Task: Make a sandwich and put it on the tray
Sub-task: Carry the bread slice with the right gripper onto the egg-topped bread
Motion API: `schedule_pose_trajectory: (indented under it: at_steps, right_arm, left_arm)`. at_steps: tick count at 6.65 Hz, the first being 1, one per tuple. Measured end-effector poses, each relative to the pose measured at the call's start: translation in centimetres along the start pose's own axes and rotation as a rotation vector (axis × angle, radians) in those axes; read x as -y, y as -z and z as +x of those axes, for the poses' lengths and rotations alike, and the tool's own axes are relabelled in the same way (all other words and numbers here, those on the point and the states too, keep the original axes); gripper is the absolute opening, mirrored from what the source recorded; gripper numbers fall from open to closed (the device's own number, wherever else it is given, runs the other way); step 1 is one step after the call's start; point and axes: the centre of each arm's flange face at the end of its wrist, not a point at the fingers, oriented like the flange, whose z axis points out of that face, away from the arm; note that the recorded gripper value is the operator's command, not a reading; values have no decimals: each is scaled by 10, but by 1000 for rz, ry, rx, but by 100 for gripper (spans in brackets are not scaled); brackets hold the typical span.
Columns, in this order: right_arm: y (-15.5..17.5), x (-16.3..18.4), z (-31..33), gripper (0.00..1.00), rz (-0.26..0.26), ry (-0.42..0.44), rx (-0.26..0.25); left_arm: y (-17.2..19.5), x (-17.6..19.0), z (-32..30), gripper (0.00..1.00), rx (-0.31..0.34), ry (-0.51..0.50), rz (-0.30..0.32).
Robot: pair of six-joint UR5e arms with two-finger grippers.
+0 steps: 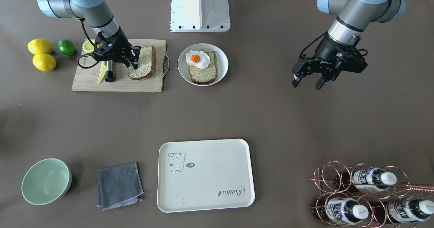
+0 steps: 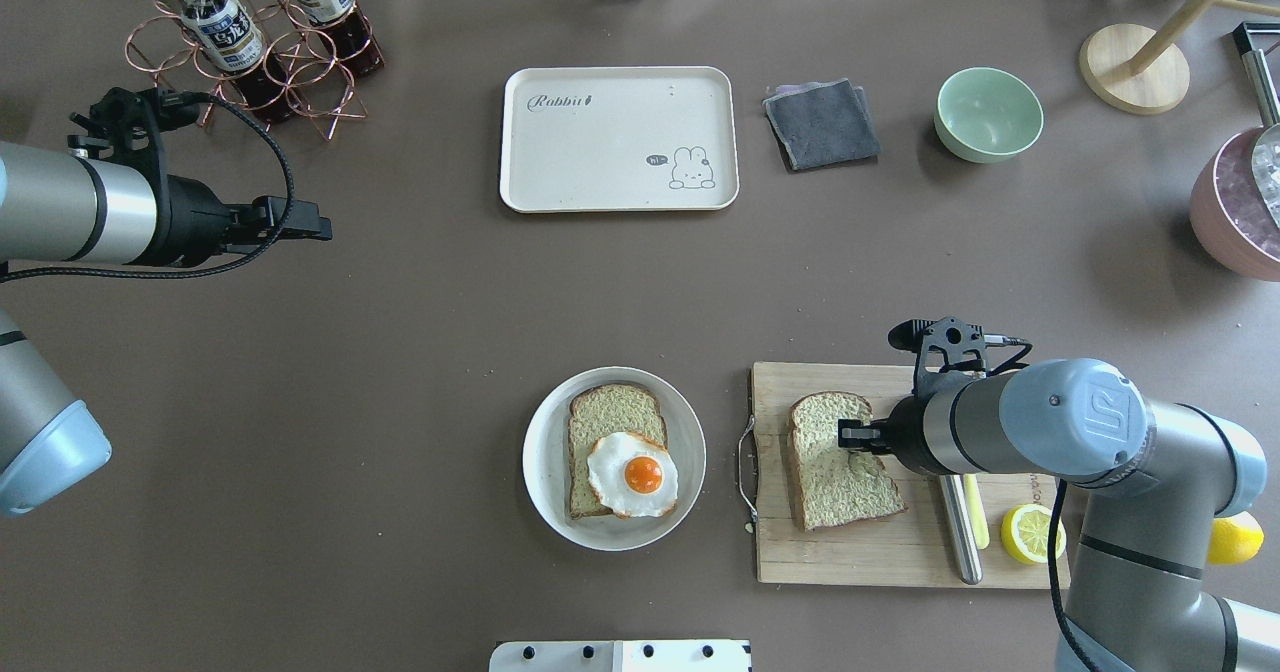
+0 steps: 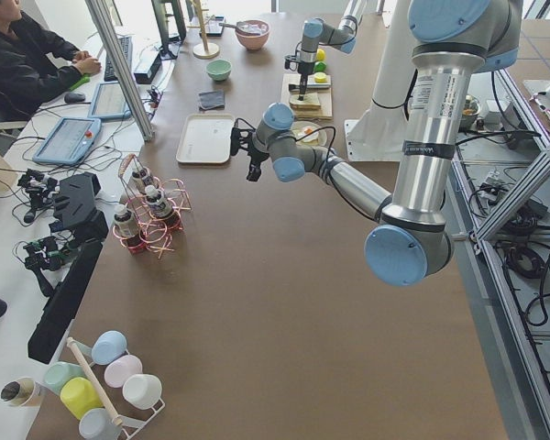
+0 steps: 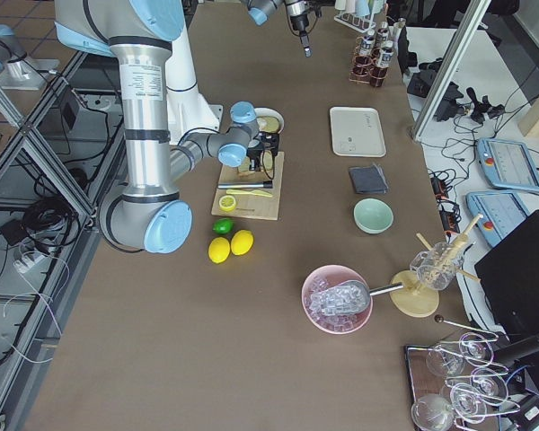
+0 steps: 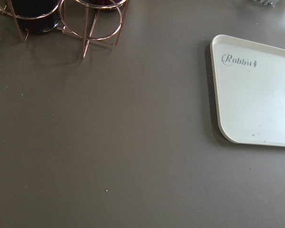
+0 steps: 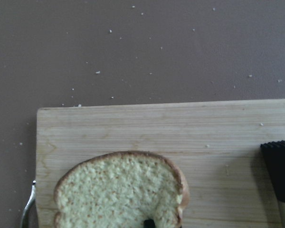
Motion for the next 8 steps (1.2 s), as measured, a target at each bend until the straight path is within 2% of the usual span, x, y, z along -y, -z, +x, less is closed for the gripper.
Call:
schedule_pose_trajectory:
  at_steps: [2,3,5,6,8]
  right_arm:
    - [24,9,-7,0,6,-19,62]
    - [36,18,-8,0,4,-26,115]
    - [51,35,-34,0,5,-71,272]
    - [44,40,-65,0,-3,-91,324]
    - [22,17,-112,0,-30,-80,358]
  left_arm:
    - [-2,0,-2,93,3,0,-2]
    - [-2,0,-2,93,5,0,-3]
    - [-7,1,-5,93,13,3,-6]
    - [-8,1,-6,93,15,4,-7]
    - [-9,1,-7,93,16,4,-6]
